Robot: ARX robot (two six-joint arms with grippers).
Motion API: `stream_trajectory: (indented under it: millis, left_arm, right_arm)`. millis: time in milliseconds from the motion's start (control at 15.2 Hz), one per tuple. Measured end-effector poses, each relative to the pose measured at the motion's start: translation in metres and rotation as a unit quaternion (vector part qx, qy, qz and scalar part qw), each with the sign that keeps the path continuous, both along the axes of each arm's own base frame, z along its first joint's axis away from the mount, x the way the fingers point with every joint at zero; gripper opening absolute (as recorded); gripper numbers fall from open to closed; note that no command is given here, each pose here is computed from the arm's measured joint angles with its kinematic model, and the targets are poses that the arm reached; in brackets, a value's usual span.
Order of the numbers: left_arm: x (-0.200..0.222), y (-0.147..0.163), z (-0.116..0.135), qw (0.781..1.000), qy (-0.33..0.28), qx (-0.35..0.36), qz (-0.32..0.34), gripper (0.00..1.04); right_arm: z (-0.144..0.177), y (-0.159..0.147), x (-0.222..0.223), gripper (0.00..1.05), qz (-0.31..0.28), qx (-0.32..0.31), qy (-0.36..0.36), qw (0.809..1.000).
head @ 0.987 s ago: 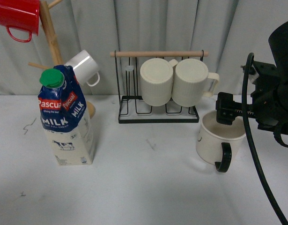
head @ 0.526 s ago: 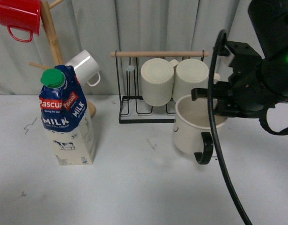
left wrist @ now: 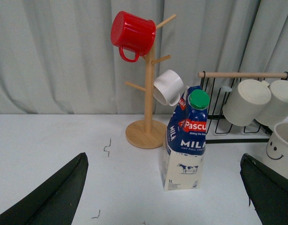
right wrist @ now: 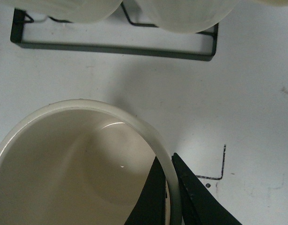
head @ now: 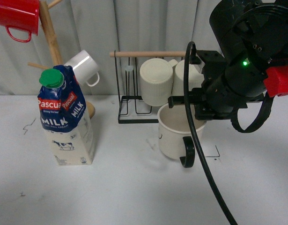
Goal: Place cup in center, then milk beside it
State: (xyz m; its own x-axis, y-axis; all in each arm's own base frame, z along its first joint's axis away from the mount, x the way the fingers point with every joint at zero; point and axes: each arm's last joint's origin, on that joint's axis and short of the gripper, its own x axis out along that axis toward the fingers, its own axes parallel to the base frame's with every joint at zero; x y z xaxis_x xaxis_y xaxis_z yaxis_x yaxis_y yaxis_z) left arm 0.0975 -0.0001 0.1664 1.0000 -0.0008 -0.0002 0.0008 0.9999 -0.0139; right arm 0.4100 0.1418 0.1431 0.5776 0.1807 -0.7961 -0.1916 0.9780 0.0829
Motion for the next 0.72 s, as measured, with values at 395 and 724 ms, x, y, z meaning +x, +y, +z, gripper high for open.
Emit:
stream_trajectory:
  millis: [395, 724]
  left_arm:
    - [0.000, 0.000, 0.000, 1.000, 0.000, 0.000, 0.000, 0.98]
    - [0.000, 0.000, 0.000, 1.000, 0.000, 0.000, 0.000, 0.98]
  right_arm:
    - [-0.011, 0.006, -0.007, 0.03, 0.020, -0.011, 0.014, 1.000]
    - [-0.016, 0.000, -0.008, 0.76, 0.022, 0.013, 0.013, 1.000]
